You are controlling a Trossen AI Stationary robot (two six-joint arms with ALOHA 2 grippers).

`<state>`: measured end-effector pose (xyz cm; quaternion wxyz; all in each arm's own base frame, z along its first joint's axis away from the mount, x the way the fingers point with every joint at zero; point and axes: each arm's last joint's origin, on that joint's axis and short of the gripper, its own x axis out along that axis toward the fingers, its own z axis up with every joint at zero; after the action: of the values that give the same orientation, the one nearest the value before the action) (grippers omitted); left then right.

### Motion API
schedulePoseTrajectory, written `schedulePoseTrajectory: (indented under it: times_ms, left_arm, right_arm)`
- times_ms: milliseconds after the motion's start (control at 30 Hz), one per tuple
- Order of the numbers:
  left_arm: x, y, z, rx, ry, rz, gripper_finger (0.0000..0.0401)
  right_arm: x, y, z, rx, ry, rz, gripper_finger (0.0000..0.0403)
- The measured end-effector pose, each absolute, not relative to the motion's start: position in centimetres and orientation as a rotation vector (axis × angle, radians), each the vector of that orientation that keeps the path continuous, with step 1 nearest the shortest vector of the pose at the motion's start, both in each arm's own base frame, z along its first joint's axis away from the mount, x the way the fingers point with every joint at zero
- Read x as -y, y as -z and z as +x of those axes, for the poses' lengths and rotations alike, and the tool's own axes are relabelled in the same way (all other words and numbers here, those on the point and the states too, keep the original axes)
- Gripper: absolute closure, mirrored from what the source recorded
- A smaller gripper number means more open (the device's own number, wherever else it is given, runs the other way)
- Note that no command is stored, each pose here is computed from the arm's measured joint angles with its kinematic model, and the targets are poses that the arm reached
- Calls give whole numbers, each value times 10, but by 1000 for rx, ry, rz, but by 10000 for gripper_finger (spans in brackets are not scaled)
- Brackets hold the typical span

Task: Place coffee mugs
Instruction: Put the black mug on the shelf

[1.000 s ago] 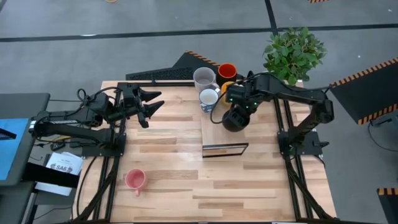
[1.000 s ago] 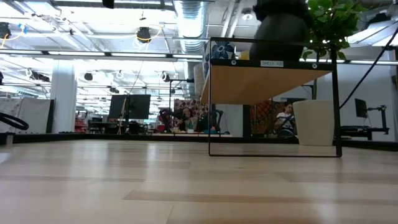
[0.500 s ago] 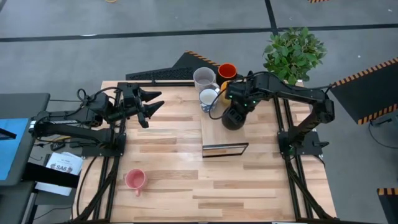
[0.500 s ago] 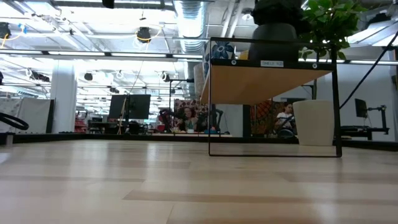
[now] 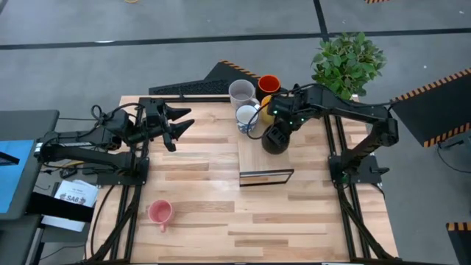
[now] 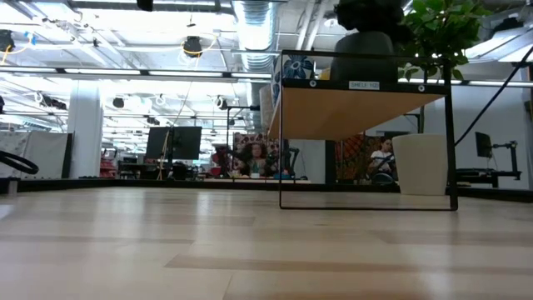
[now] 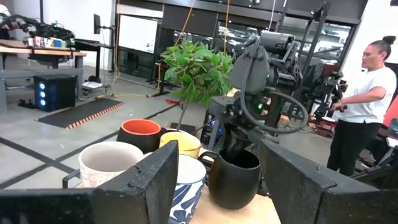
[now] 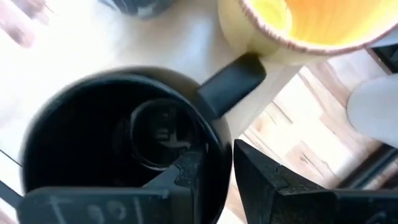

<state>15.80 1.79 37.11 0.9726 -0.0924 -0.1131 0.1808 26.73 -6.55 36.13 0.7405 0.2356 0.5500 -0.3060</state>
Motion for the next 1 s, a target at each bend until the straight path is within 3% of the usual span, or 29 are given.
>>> schedulePoseTrajectory:
  times_ms: [767, 1000]
  left_arm:
    - [-18, -371, 158, 229, -365, -187, 195]
    - [-18, -371, 158, 228, -365, -186, 195]
  right_arm:
    - [71, -398, 244, -901, 685, 585, 294]
    - [60, -408, 225, -911, 649, 548, 303]
